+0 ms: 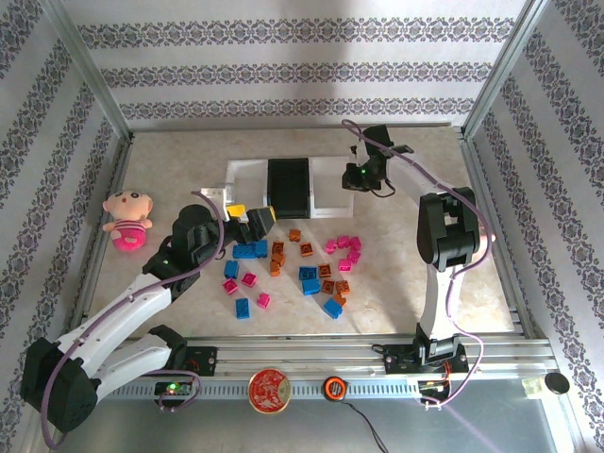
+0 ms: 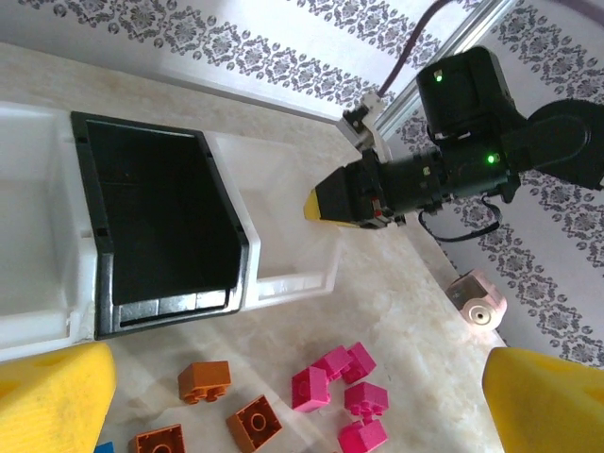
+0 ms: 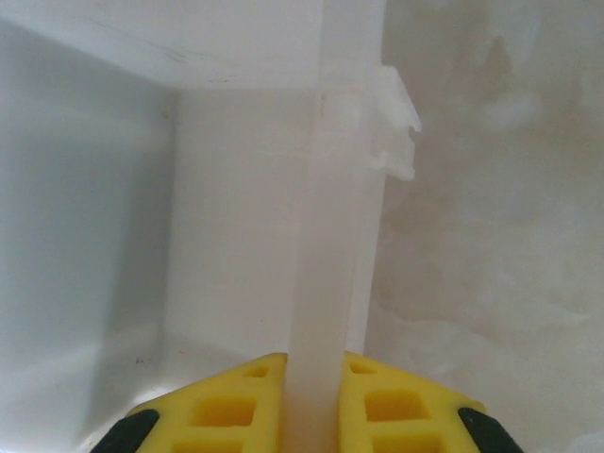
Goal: Sort the legos into containers by color
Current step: Rotate the container at the top-center of the table, then pick up the lego from the center of the table.
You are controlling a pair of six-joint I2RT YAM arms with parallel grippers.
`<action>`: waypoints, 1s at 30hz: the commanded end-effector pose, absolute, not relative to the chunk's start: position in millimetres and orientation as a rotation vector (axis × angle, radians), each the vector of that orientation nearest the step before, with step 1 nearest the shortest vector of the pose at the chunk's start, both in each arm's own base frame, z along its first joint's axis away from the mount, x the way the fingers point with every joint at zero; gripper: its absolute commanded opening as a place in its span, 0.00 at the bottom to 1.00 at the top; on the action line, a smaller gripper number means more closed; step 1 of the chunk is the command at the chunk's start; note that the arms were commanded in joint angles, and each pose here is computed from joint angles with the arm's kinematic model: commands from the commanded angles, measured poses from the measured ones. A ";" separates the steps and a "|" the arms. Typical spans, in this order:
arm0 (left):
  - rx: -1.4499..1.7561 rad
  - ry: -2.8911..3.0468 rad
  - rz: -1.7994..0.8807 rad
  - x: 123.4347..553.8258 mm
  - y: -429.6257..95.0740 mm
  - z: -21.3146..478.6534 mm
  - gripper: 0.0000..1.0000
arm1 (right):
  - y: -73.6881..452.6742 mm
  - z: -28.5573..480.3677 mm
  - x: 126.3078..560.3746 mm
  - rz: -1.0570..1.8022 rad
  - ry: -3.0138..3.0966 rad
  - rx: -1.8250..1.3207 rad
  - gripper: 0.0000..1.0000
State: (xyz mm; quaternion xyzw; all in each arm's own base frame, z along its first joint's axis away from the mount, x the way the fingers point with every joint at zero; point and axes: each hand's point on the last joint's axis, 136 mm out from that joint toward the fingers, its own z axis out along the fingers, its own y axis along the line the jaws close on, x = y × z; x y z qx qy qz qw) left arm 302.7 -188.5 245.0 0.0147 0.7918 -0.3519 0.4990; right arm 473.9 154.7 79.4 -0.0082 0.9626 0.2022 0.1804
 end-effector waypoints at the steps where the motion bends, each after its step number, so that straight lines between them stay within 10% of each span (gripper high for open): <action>1: 0.016 1.861 -0.856 302.4 -184.7 247.9 0.99 | 154.6 85.9 474.6 0.543 2.679 0.033 0.23; 7: 0.003 1.862 -0.885 301.7 -185.3 248.2 0.99 | 147.3 102.9 469.6 0.496 2.587 0.109 0.65; 15: -0.008 1.896 -0.856 305.0 -178.9 242.5 0.99 | 147.6 161.9 415.4 0.441 2.439 0.077 0.71; 30: -0.025 1.948 -0.981 289.4 -183.3 205.9 1.00 | 274.0 109.1 270.5 0.410 2.540 -0.578 0.73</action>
